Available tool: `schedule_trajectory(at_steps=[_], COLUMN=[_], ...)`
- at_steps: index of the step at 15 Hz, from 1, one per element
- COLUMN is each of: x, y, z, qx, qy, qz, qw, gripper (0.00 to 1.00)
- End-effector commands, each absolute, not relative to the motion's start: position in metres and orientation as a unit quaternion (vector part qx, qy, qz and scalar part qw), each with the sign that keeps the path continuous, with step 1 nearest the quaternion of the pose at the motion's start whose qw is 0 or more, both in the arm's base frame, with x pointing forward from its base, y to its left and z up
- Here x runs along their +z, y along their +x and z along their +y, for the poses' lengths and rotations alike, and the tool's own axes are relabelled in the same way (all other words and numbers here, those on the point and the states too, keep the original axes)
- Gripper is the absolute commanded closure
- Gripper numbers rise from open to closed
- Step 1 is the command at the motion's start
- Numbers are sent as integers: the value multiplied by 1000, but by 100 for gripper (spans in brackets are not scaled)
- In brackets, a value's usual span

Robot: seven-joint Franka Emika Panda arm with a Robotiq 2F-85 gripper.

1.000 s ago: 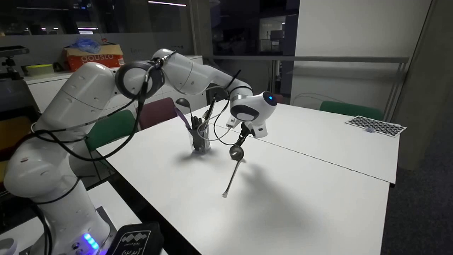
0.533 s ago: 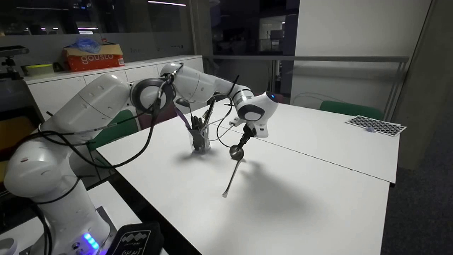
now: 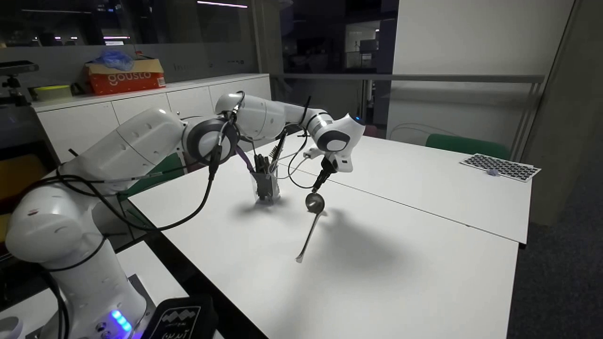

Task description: Pick up the mental object from the table and put it in the cup

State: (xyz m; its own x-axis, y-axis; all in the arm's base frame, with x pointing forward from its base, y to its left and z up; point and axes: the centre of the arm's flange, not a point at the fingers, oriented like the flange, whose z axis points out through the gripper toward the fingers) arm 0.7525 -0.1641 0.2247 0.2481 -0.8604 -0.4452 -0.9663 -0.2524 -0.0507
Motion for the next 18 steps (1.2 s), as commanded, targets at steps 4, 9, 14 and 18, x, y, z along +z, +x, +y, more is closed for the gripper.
schedule_trajectory(at_steps=[4, 9, 14, 18], x=[201, 177, 176, 174], y=[783, 765, 745, 733], z=[-138, -123, -124, -140], qx=[205, 215, 213, 204], qy=[-779, -781, -787, -786], qz=[577, 571, 565, 576], qw=[136, 134, 128, 97], gripper=[0, 0, 0, 0])
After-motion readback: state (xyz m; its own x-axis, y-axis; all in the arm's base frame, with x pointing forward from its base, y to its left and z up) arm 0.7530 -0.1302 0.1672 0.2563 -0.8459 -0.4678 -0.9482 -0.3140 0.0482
